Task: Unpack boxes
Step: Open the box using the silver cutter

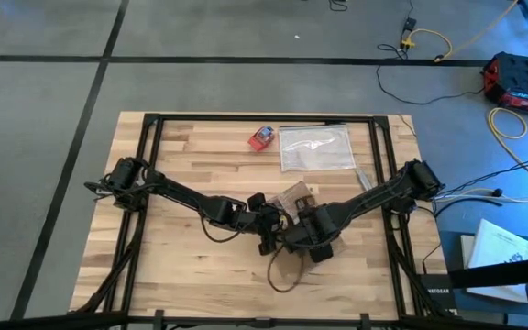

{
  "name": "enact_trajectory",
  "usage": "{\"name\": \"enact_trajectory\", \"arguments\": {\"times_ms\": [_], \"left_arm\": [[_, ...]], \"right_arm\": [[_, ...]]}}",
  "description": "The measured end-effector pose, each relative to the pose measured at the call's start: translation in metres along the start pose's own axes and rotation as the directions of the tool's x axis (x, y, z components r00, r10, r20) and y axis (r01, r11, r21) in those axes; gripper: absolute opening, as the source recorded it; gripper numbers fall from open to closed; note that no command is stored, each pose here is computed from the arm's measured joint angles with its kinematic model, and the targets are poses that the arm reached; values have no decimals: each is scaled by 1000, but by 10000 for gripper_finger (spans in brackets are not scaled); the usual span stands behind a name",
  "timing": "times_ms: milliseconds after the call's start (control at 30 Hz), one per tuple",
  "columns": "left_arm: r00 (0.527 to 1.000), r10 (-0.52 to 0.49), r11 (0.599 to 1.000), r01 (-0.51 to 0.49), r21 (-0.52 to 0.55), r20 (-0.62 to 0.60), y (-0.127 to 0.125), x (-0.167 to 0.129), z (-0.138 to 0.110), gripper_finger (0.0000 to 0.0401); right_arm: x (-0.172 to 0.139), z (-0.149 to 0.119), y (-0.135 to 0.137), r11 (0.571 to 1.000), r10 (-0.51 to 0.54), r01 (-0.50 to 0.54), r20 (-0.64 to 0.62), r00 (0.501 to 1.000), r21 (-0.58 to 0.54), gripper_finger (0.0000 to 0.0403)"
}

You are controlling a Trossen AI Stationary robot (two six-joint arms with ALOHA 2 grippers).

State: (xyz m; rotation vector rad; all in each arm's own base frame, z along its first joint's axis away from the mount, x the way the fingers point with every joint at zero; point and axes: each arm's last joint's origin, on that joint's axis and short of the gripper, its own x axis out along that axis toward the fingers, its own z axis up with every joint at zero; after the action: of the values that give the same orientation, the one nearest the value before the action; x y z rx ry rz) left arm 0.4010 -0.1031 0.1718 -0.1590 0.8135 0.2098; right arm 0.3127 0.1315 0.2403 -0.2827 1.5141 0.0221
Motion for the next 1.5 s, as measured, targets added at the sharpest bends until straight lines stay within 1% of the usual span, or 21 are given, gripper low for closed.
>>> {"name": "enact_trajectory", "arguments": {"times_ms": [67,200,300,333,500,600,667,800,933,1000,1167,1267,1500], "left_arm": [[1000,1,1000,-1,-15,1,1,0,1,234],[1000,1,1000,-1,-10,3,1,0,1,234],[1000,0,1000,0,13,3,1,0,1,234],[1000,0,1000,0,19,3,1,0,1,234],[1000,-1,999,1,42,5,1,0,1,234],[1000,-1,999,1,52,6,1,0,1,234],[1000,-2,998,1,57,6,1,0,1,234],[1000,-1,998,1,57,7,1,0,1,234],[1000,0,998,0,60,7,1,0,1,234],[1000,-1,998,1,61,7,0,0,1,234],[1000,-4,999,2,53,28,-1,0,3,234],[999,-8,999,6,50,40,-1,0,4,234],[999,-25,998,22,61,46,-3,0,5,234]], "right_arm": [[-1,-2,4,988,16,-14,-10,1000,155,182],[-4,0,22,954,51,-64,54,997,294,182],[-6,1,32,900,66,-97,87,994,425,182],[-6,1,34,887,64,-101,97,993,450,182],[-8,1,42,855,29,-97,139,990,509,182],[-6,3,43,852,7,-87,154,988,517,182],[2,6,44,856,-15,-57,134,991,514,182],[14,10,46,884,-57,1,105,993,468,182],[18,9,46,890,-114,63,87,990,453,182],[18,5,43,882,-168,127,50,985,454,182],[18,-5,39,867,-227,220,-39,973,447,182],[14,-9,39,853,-258,261,-69,964,451,182],[-16,-12,39,830,-372,353,-42,927,432,182]]}}
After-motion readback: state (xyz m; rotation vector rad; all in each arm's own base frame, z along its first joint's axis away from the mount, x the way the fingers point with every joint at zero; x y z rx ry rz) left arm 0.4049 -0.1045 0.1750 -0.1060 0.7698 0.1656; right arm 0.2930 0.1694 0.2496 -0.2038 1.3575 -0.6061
